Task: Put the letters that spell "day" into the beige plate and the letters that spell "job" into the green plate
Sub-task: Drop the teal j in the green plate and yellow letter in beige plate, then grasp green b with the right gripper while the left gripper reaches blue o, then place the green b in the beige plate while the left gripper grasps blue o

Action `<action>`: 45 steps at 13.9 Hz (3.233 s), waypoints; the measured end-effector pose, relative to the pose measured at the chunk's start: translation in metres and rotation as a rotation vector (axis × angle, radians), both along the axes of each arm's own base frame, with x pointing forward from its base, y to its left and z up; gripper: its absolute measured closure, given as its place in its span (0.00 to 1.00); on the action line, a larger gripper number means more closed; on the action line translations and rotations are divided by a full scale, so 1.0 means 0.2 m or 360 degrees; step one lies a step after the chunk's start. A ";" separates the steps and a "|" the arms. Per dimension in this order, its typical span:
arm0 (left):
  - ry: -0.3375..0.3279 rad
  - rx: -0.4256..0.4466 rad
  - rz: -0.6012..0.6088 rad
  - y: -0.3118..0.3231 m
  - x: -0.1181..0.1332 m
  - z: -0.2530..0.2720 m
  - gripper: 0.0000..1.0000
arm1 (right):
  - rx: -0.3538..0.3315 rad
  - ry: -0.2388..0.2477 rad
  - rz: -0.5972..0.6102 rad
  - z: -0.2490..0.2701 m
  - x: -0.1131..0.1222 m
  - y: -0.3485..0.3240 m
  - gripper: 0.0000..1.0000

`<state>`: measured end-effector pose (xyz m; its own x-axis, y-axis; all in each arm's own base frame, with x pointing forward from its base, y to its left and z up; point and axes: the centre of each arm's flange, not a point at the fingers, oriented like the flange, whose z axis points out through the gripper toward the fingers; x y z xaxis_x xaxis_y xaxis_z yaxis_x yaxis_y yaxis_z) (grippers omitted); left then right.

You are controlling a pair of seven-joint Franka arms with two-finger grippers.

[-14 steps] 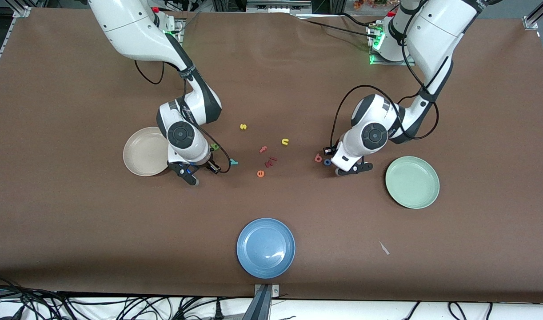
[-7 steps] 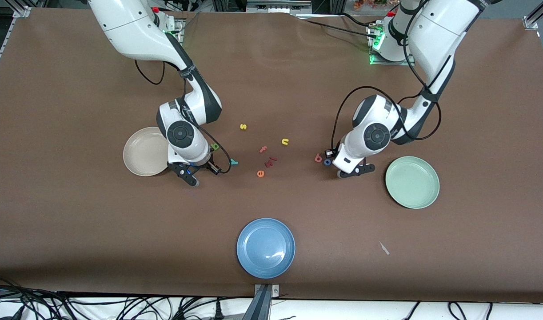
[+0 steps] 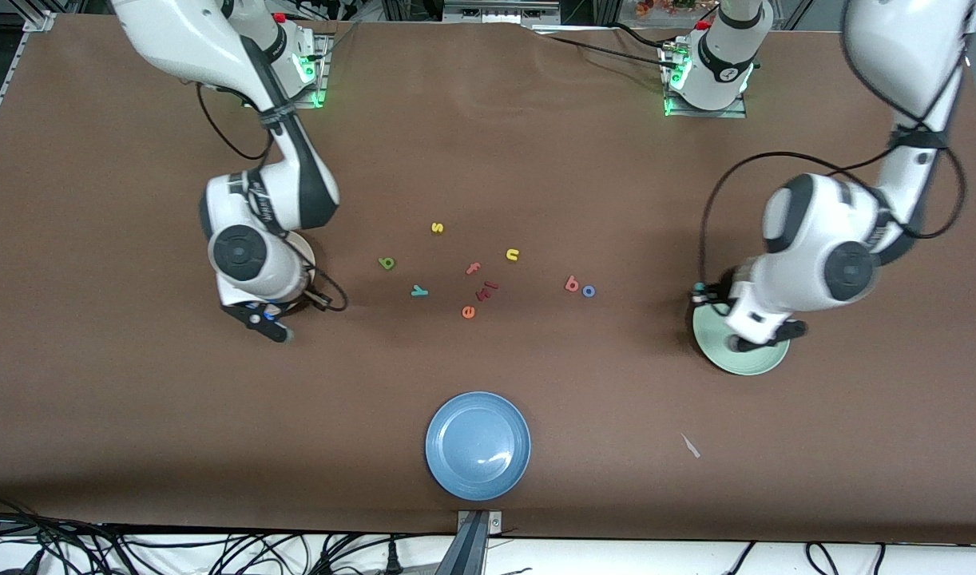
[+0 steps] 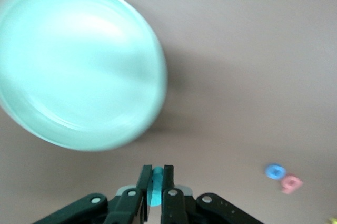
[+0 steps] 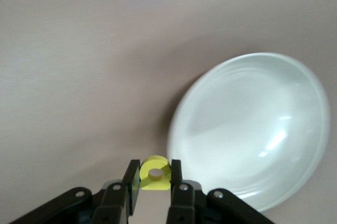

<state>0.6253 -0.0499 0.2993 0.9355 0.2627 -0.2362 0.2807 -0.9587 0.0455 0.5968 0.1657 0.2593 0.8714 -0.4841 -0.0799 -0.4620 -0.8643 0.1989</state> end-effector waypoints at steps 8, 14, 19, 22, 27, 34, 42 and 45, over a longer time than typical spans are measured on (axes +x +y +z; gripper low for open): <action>-0.0090 -0.0001 -0.0030 0.46 0.15 -0.36 0.92 | -0.0027 0.0130 0.0002 -0.39 -0.42 -0.40 0.68; -0.0106 0.0035 -0.0118 0.50 0.19 -0.40 0.45 | 0.0014 0.0122 0.0028 -0.14 -0.34 -0.30 0.08; -0.0192 -0.0032 0.0065 0.00 0.25 -0.11 0.00 | 0.0212 0.0074 -0.0027 -0.02 -0.34 0.11 0.00; -0.0161 -0.0090 0.0136 -0.49 0.17 -0.02 0.00 | 0.0207 -0.0010 -0.0180 -0.08 -0.36 0.28 0.00; -0.0110 -0.0126 0.0165 -0.90 0.05 -0.24 0.04 | 0.0195 -0.0160 -0.0420 -0.25 -0.44 0.49 0.00; 0.0079 -0.0046 0.0409 -1.05 -0.10 -0.49 0.13 | 0.0191 -0.0230 -0.0469 -0.42 -0.53 0.65 0.09; 0.0209 0.0122 0.0957 -1.06 -0.18 -0.57 0.13 | 0.0206 -0.0256 -0.0470 -0.41 -0.52 0.65 0.65; 0.0187 0.0112 0.1091 -1.07 -0.16 -0.56 0.13 | 0.0200 -0.0252 -0.0458 -0.40 -0.51 0.64 0.65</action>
<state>0.5931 -0.2632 0.1873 0.5225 0.8030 -0.2868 0.8227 -0.5631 -0.0779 0.4949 0.2941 0.1799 0.7070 -0.7066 -0.0295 -0.7067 -0.7074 0.0054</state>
